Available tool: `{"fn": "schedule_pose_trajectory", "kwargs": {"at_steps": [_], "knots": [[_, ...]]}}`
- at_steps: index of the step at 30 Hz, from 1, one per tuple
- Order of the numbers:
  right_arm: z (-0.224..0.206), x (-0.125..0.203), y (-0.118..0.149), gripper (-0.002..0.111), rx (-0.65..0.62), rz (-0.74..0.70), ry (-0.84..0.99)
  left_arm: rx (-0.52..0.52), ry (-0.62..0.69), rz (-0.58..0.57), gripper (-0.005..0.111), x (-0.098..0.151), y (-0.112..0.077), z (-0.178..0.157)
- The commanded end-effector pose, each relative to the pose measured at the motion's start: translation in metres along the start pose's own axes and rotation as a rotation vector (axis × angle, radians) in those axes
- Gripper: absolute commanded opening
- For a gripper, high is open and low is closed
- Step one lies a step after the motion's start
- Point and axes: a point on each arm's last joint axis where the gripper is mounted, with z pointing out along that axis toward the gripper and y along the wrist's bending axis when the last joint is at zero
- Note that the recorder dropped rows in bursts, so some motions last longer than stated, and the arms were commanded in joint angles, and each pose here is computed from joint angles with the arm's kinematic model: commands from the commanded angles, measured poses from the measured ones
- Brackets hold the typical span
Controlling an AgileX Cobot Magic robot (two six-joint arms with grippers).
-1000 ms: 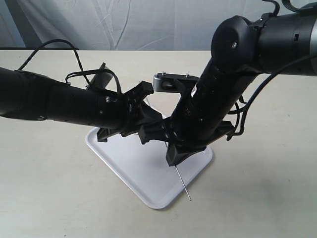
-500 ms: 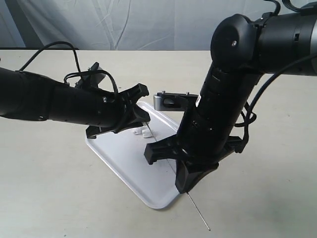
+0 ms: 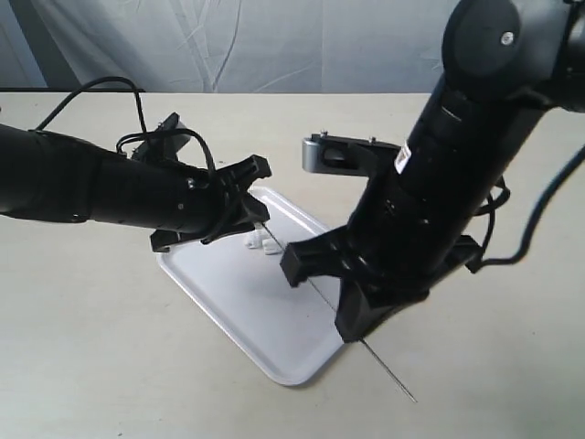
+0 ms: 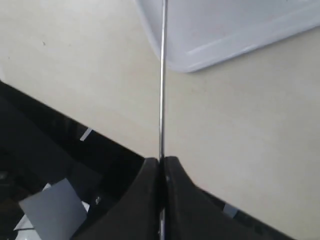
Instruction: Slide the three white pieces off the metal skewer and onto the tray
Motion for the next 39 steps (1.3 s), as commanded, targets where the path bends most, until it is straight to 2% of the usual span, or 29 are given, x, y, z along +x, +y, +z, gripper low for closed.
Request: {"fn": "schedule_pose_trajectory", "kwargs": {"at_steps": [1, 6, 9, 12, 15, 19, 23, 29, 39], "knots": [[0.007, 0.027, -0.007, -0.001, 0.001, 0.018, 0.078, -0.036, -0.055, -0.007, 0.036, -0.010, 0.002, -0.002], [0.016, 0.059, -0.019, -0.001, 0.005, 0.044, 0.125, -0.020, -0.062, -0.031, 0.036, -0.018, 0.006, -0.006], [0.007, 0.068, -0.021, -0.001, 0.034, 0.003, 0.080, -0.006, -0.052, -0.032, 0.036, -0.017, 0.005, -0.006], [-0.004, 0.074, -0.028, -0.001, 0.128, -0.055, 0.027, 0.030, -0.020, -0.026, 0.036, -0.014, 0.002, -0.006], [-0.010, 0.075, -0.037, -0.001, 0.238, -0.044, -0.007, 0.032, 0.018, 0.059, 0.036, -0.012, 0.002, -0.009], [-0.007, 0.058, -0.036, -0.001, 0.229, -0.058, -0.142, 0.025, 0.086, 0.221, 0.033, -0.006, -0.001, -0.016], [0.007, 0.036, -0.039, -0.001, 0.226, -0.064, -0.219, 0.004, 0.156, 0.253, 0.029, 0.001, -0.002, -0.025], [0.042, 0.003, -0.049, -0.001, 0.245, -0.068, -0.247, 0.000, 0.189, 0.325, 0.024, 0.015, 0.000, -0.044], [0.088, -0.025, -0.066, -0.001, 0.276, -0.074, -0.247, 0.003, 0.145, 0.356, 0.018, 0.034, 0.003, -0.075]]}}
